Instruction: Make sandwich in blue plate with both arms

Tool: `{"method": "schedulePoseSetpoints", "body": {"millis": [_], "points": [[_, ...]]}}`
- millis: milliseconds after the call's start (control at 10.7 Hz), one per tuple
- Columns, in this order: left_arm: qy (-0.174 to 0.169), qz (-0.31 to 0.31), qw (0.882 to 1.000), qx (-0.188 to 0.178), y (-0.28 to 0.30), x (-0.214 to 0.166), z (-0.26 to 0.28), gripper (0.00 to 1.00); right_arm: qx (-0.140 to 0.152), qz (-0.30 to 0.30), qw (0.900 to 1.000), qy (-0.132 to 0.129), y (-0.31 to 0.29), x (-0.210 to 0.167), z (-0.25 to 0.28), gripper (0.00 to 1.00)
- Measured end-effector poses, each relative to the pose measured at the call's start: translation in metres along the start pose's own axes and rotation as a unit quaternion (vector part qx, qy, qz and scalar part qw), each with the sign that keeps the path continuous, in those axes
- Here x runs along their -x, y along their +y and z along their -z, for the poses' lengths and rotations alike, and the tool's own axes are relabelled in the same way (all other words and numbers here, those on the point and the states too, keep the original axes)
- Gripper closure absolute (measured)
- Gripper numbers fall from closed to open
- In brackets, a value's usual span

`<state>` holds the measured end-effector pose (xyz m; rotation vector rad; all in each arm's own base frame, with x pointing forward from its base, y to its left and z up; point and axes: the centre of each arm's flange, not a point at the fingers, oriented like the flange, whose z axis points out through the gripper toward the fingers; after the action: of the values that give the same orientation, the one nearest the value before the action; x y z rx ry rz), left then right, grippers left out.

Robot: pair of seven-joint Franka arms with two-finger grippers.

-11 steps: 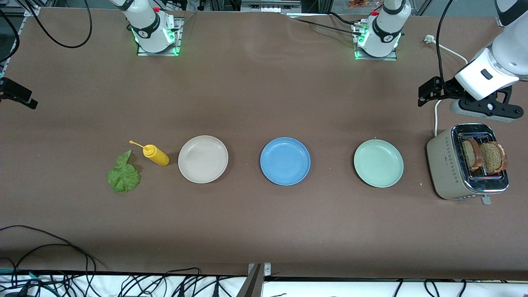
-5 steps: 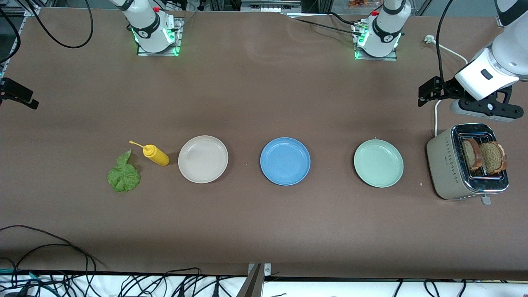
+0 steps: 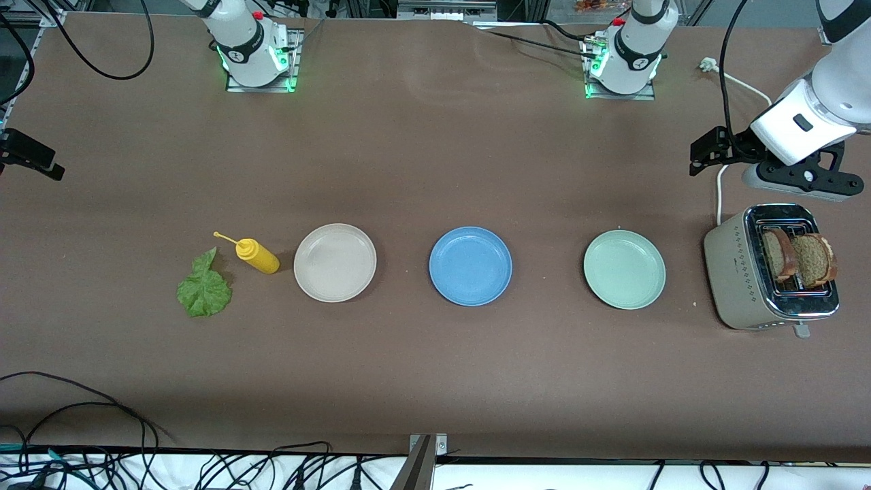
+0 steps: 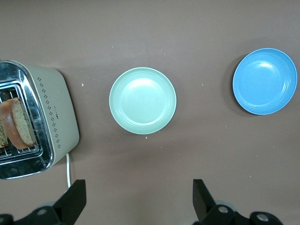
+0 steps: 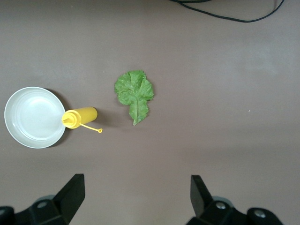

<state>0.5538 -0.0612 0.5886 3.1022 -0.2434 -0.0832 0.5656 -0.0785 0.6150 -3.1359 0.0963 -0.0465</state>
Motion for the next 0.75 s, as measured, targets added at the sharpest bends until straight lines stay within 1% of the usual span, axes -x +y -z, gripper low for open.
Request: {"method": "schedulePoseSetpoints", "body": {"millis": [746], "points": [[0.0,0.0,1.0,0.0,0.0002,0.0,0.0,0.0,0.0,0.0,1.0,-0.004,-0.0002,0.0005,-0.0011,0.0]]}}
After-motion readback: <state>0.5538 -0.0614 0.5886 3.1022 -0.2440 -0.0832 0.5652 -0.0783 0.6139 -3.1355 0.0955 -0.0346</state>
